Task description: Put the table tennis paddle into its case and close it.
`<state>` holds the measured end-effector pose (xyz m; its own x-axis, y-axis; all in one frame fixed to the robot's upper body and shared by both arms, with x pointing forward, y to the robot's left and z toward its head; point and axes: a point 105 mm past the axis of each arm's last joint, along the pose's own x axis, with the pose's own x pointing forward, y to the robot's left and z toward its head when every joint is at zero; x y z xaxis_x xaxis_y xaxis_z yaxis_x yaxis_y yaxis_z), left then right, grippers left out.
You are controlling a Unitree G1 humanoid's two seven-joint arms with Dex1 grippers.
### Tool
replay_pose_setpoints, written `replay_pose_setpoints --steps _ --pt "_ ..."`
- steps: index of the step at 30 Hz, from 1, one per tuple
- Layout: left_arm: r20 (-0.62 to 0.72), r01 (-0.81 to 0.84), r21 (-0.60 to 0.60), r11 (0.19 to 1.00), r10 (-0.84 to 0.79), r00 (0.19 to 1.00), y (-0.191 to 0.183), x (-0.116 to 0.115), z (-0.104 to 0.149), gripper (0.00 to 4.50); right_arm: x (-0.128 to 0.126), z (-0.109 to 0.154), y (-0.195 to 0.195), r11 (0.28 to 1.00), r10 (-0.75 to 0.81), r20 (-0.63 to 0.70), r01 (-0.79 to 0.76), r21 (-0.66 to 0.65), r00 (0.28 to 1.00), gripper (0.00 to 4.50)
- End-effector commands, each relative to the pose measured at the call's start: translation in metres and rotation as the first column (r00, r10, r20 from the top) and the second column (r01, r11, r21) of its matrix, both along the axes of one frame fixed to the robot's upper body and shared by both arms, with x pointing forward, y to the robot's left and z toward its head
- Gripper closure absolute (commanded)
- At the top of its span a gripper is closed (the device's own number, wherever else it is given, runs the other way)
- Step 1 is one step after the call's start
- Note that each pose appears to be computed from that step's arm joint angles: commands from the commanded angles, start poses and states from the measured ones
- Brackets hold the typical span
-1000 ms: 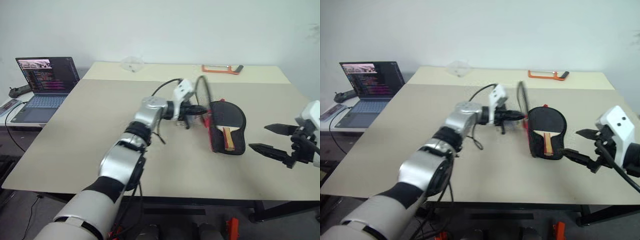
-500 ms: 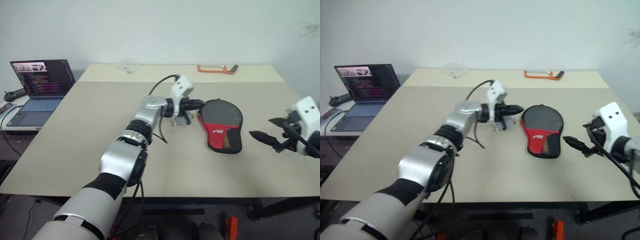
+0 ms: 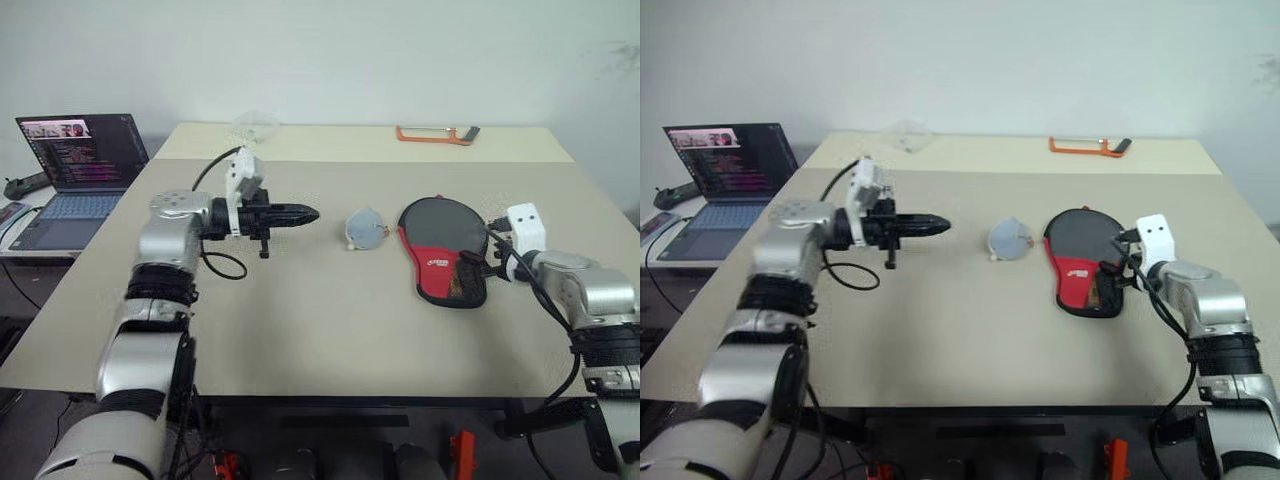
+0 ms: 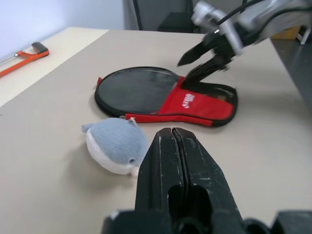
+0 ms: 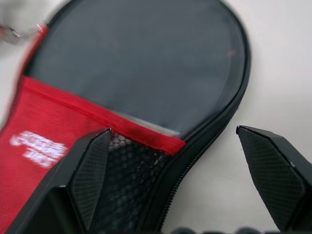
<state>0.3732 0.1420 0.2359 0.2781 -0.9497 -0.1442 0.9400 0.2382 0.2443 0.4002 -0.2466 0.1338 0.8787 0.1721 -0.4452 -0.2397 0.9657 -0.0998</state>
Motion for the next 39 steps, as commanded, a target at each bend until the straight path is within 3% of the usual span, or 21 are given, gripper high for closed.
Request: replay_pose_setpoints --steps 1,17,25,28,39 --pt "0.062 0.023 -0.02 1.0 -0.022 0.998 -0.002 -0.015 0.023 4.47 0.008 0.005 -0.009 0.999 0.001 0.023 -0.001 -0.038 1.0 0.0" --pt "0.05 0.028 0.001 1.0 -0.028 0.998 0.002 -0.026 0.026 4.47 -0.004 -0.011 -0.014 0.996 0.078 -0.113 -0.072 0.053 0.99 0.0" --pt "0.024 0.028 0.029 0.999 -0.029 0.999 0.009 -0.028 0.013 4.47 0.005 -0.027 -0.003 0.994 0.109 -0.144 -0.104 0.04 0.984 0.0" --pt "0.02 0.023 0.037 0.999 -0.024 1.0 0.012 -0.03 0.01 4.5 0.006 -0.036 0.001 0.992 0.122 -0.172 -0.117 0.043 0.977 0.54" --pt "-0.062 0.043 0.069 0.997 -0.039 0.997 0.024 -0.054 -0.003 4.5 0.011 -0.046 0.025 0.98 0.186 -0.201 -0.167 0.111 0.962 3.89"
